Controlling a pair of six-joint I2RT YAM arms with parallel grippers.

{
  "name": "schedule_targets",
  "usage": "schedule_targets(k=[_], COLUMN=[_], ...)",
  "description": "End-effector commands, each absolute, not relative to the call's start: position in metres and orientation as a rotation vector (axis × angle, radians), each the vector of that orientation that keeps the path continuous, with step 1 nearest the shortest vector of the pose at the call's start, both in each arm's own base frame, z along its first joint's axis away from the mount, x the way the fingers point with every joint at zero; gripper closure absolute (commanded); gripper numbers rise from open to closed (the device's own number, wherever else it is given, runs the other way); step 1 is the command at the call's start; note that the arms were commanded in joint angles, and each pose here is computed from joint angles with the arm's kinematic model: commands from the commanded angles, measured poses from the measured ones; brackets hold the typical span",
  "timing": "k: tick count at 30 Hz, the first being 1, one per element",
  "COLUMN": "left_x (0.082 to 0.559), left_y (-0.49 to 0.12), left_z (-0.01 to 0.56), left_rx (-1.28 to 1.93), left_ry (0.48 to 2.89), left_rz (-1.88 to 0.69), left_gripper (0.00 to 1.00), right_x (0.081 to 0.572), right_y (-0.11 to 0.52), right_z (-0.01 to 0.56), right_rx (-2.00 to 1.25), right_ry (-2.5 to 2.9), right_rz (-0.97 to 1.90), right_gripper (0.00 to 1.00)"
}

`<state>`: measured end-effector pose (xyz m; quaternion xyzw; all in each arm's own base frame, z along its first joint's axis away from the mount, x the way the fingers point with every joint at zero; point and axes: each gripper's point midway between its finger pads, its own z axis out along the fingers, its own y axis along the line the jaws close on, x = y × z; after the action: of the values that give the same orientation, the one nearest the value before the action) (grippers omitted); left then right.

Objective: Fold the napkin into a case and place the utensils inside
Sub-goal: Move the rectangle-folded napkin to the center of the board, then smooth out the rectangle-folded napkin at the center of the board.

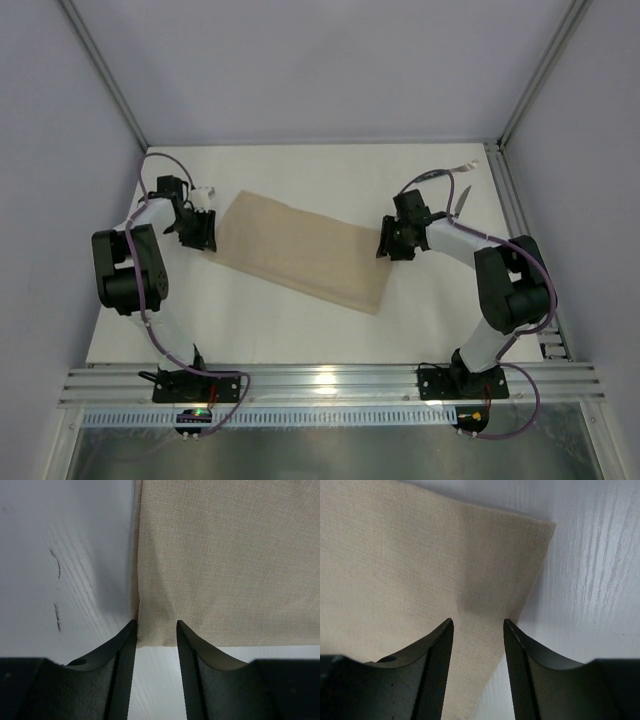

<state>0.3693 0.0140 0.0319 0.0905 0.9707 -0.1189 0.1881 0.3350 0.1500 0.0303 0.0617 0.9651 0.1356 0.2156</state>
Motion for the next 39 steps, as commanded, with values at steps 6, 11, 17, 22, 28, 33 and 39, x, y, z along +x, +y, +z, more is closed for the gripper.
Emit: schedule_targets(k=[6,11,17,22,28,33,39], left_x=[0.349,0.324,0.282,0.263,0.252,0.262,0.256], left_y=[0.012,0.005,-0.004,-0.009,0.001,-0.011,-0.042], left_z=[0.013,0.013,0.017,0.034,0.054,0.085,0.052], left_rx=[0.284,0.339,0.432,0.503,0.527,0.582,0.761], left_ry=[2.785,2.821,2.851,2.821,2.800,2.680,2.737], left_rz=[-0.372,-0.423,-0.473,-0.463,-0.347,-0.261,-0.282], left_gripper=[0.81,1.00,1.00,0.99,0.65,0.71,0.78], right_x=[0.347,0.357,0.383,0.399,0.369,0.303,0.262], right_y=[0.133,0.132,0.120,0.111,0.163,0.278,0.353], right_z=[0.020,0.017,0.039,0.067,0.091,0.098,0.082], right_rx=[0.218,0.204,0.180,0.159,-0.053,-0.368,-0.464], right_ry=[2.656,2.657,2.611,2.562,2.538,2.519,2.555], right_rz=[0.381,0.370,0.310,0.245,0.297,0.660,0.956], right_gripper=[0.58,0.73,0.73,0.63,0.61,0.82,0.96])
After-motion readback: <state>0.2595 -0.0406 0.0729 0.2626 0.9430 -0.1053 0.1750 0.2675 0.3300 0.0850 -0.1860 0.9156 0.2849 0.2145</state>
